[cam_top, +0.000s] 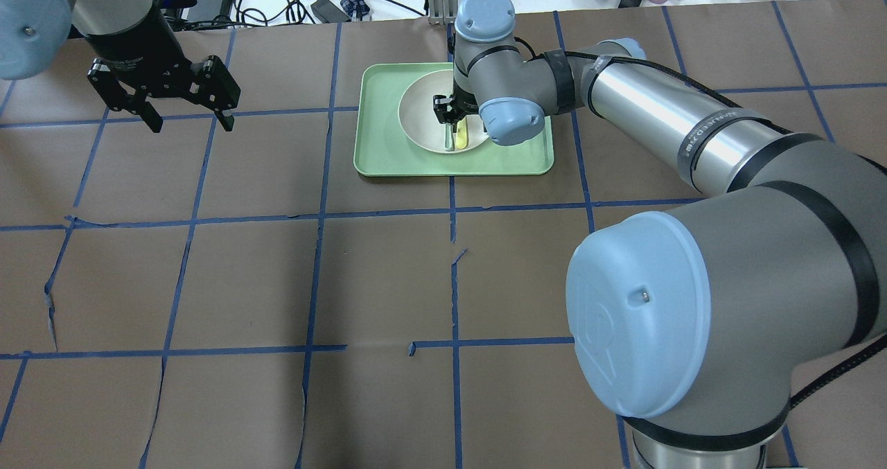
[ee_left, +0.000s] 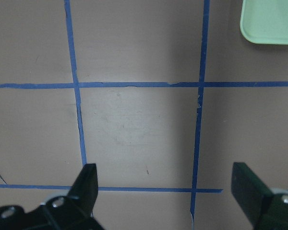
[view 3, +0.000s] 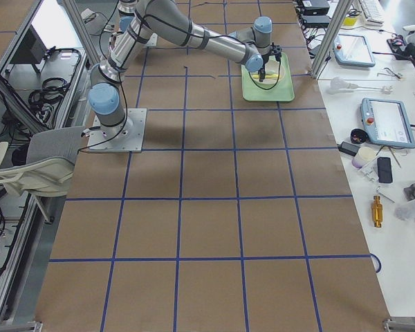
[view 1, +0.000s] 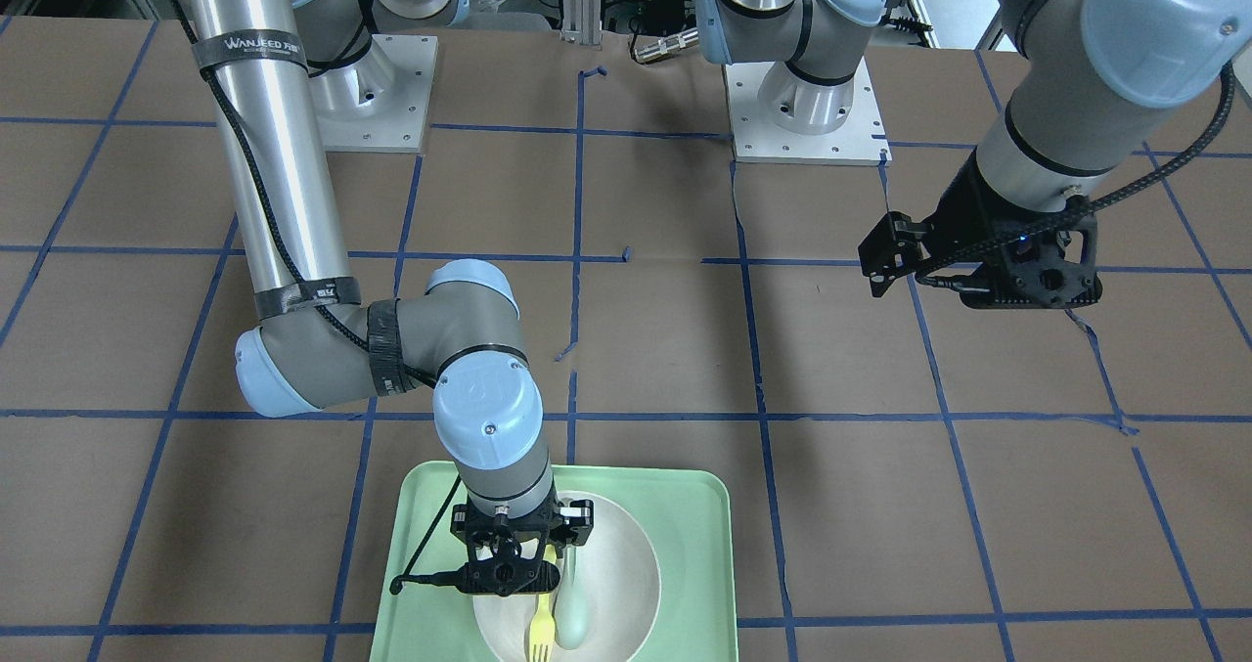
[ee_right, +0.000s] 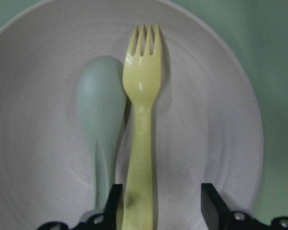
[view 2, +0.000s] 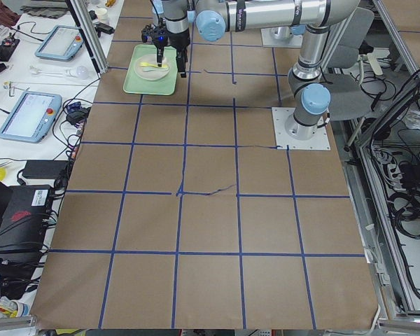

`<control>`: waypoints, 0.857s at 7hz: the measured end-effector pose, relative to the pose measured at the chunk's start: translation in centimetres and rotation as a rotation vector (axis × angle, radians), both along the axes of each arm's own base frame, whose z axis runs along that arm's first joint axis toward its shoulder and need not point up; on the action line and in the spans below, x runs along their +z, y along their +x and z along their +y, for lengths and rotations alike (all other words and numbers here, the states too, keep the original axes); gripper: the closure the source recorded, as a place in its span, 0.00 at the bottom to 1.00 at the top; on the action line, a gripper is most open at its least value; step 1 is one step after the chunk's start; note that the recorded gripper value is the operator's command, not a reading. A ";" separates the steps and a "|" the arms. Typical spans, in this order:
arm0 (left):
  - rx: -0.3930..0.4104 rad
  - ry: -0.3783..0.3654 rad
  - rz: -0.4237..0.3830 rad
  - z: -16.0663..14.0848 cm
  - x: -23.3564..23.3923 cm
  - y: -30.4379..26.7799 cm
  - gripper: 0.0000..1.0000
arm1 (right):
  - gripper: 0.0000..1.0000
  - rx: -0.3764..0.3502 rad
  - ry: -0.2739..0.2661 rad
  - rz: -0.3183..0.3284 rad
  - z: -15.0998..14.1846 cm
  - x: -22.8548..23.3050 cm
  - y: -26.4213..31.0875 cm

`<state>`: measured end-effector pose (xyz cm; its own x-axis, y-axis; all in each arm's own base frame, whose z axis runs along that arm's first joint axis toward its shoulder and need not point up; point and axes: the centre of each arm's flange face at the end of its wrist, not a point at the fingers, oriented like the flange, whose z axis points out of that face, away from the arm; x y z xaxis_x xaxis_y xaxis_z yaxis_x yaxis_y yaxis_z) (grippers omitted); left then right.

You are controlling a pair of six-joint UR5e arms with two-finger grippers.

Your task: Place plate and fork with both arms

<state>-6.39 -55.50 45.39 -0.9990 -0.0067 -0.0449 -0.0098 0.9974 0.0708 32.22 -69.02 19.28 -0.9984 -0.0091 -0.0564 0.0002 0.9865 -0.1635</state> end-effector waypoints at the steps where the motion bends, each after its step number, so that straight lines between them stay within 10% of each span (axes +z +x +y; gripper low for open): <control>1: -0.001 0.005 -0.001 0.1 -0.2 0.0 0.00 | 0.39 -0.002 0.000 -0.001 0.0 0.0 0.0; 6: -0.024 0.017 0.001 0.3 -0.8 0.0 0.00 | 0.43 -0.003 0.005 0.009 0.1 -0.6 0.2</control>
<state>-6.43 -55.16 44.55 -0.9989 0.0176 -0.0433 0.0138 0.9961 0.0877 32.45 -68.95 18.69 -0.9988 -0.0060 -0.0479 0.0017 0.9874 -0.1585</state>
